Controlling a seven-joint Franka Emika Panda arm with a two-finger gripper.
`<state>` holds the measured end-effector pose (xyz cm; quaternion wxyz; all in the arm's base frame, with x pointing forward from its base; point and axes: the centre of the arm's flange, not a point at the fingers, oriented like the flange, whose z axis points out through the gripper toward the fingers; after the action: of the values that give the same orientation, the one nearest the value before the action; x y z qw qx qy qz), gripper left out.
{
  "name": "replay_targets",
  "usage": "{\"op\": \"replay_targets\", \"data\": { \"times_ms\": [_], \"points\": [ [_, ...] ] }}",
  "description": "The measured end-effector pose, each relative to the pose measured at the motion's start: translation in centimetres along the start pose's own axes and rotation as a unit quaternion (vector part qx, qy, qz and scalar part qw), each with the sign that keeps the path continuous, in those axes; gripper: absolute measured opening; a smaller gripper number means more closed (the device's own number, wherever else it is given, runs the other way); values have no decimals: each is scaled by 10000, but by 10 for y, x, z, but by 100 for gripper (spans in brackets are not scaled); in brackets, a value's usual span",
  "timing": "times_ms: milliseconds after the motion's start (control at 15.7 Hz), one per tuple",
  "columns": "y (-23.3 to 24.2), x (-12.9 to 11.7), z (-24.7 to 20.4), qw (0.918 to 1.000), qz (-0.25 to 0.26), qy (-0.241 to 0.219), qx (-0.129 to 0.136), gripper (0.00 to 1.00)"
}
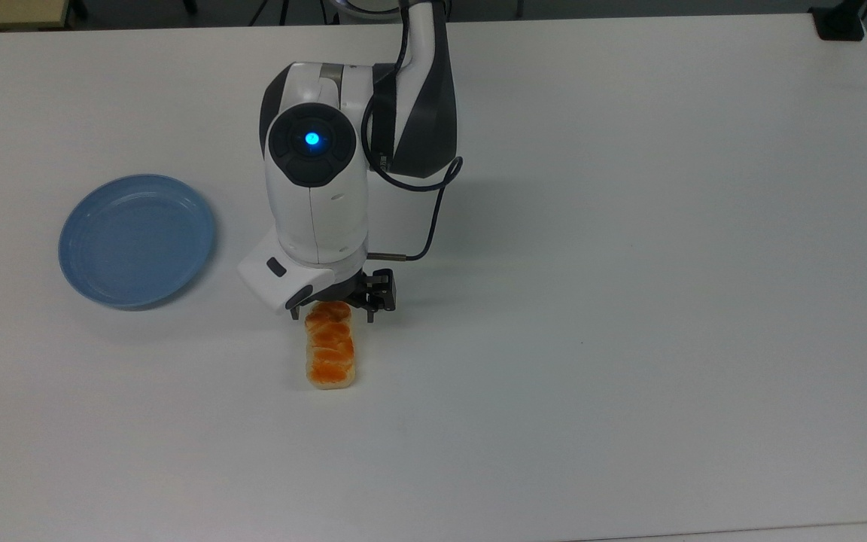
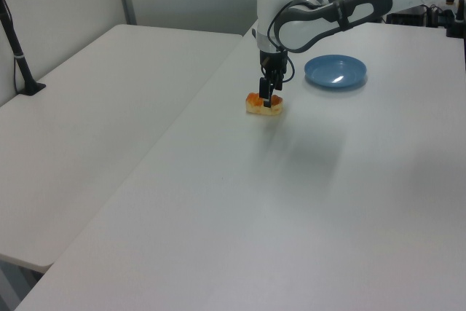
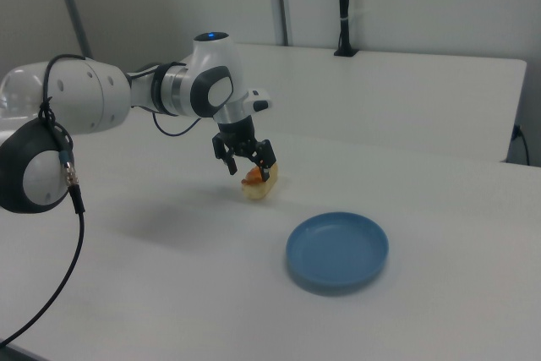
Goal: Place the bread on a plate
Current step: 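Close the gripper on the bread roll and lift it, then carry the held bread roll over the blue plate and lower it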
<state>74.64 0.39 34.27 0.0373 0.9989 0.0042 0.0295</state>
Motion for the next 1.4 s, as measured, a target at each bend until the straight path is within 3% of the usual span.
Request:
{"op": "replay_targets", "data": {
  "times_ms": [446,764,828,955,1019,1210,1401],
  "points": [
    [4,0,6,10000,64,-16,-6,100],
    [3,3,17,9999,158,32,-13,89],
    [3,3,20,9997,235,57,-14,84],
    [2,4,24,9993,355,81,-16,60],
    [2,5,23,9993,374,90,-15,54],
    [3,6,20,9988,467,129,-13,45],
    [11,7,-1,9980,603,198,-4,42]
  ]
}}
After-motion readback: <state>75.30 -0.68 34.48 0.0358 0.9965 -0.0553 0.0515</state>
